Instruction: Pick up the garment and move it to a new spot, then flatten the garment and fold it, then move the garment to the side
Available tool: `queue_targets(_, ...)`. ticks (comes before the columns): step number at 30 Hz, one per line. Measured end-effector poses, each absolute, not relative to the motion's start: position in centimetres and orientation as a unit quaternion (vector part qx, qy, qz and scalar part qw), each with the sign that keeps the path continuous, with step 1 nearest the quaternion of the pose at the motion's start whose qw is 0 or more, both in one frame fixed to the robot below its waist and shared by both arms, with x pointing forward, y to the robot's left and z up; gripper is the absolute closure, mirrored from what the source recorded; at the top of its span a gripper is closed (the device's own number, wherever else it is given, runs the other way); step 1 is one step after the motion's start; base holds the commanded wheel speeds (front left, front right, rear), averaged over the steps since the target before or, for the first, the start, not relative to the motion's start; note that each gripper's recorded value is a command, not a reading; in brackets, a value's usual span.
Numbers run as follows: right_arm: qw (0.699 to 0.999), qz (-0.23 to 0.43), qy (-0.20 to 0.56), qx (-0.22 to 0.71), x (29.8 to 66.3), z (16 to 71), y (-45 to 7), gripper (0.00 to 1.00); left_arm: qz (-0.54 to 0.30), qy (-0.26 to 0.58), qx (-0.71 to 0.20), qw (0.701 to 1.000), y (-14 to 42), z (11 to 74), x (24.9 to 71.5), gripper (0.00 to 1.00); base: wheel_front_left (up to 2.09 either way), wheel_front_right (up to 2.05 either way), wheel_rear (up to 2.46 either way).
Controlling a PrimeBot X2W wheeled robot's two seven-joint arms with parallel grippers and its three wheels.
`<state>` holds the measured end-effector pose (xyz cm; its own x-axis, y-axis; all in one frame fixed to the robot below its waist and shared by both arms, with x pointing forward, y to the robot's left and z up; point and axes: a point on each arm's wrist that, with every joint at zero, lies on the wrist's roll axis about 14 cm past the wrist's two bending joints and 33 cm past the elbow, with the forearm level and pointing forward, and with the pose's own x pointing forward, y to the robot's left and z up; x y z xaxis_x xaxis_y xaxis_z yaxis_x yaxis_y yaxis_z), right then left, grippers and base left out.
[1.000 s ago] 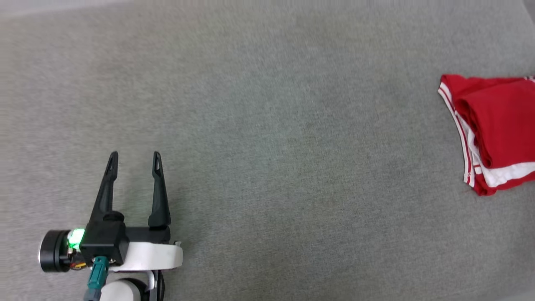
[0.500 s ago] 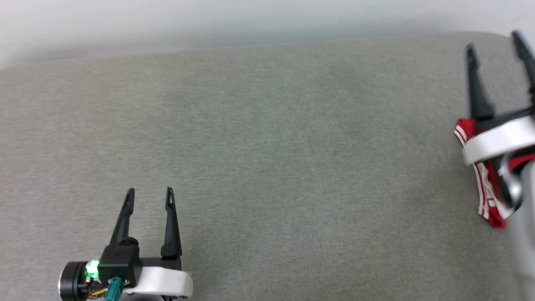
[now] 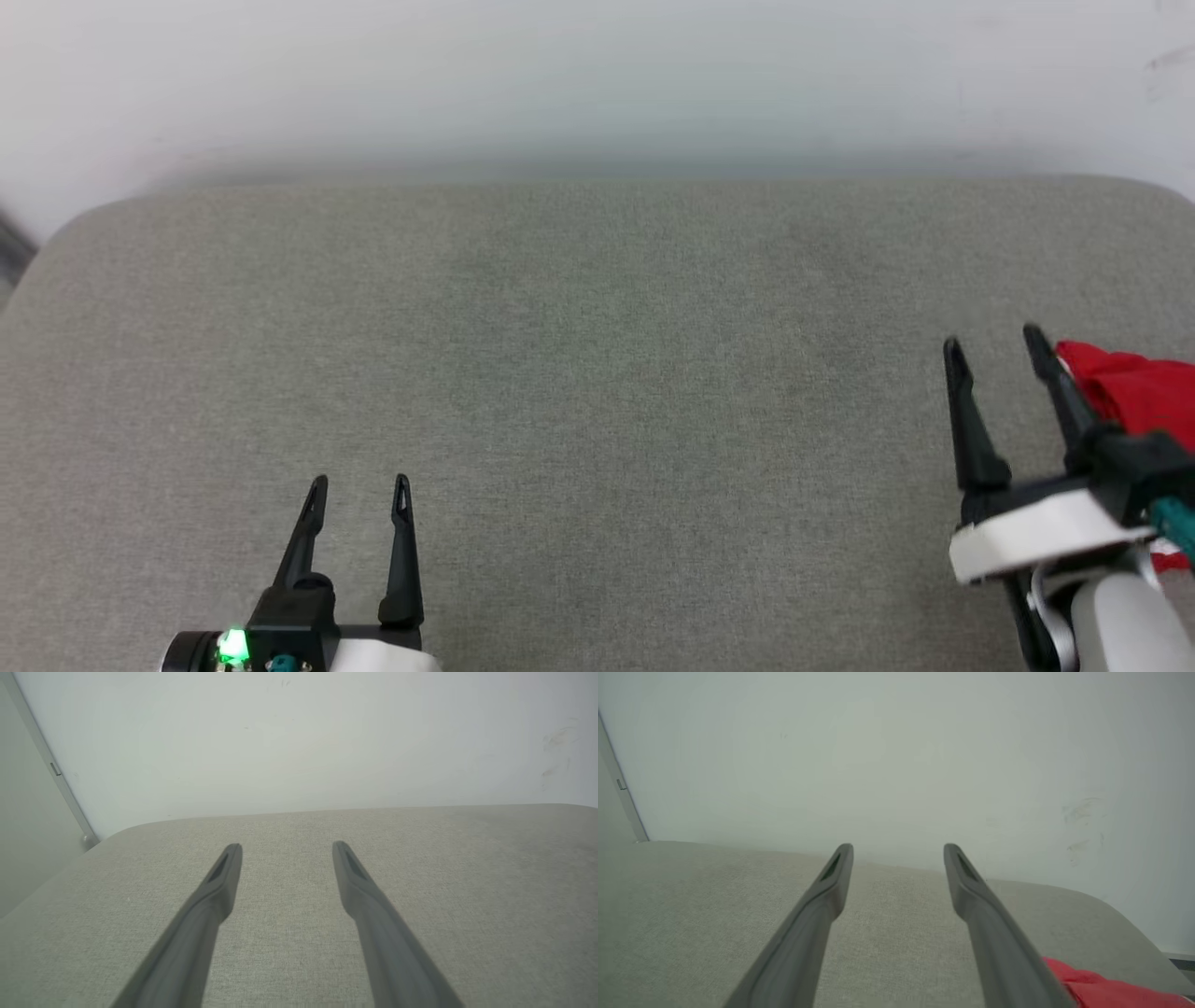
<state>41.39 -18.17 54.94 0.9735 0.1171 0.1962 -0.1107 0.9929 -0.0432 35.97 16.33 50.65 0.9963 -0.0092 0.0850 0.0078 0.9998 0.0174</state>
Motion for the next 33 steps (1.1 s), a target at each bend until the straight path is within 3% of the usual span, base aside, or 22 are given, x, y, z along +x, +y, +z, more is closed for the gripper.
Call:
queue_targets(13,0.996,0.027,-0.076,0.028,36.1,52.8,-18.7,0.00,0.000,-0.047,-0.002,0.999,16.7,51.0,33.3,0.00,0.00,0.00,0.00)
queue_targets(24,0.997,0.022,-0.061,0.040,34.2,51.7,-18.8,0.00,-0.001,-0.047,-0.007,0.999,16.7,51.0,32.6,0.00,0.00,0.00,0.00)
queue_targets(25,0.997,0.022,-0.058,0.042,34.2,51.6,-18.8,1.00,-0.002,-0.046,-0.006,0.999,16.7,50.9,32.6,1.00,0.00,0.00,0.00)
queue_targets(33,0.996,0.009,-0.022,0.088,33.7,49.5,-19.1,1.00,0.008,-0.008,-0.054,0.998,16.9,48.9,32.2,1.00,0.00,0.00,0.00)
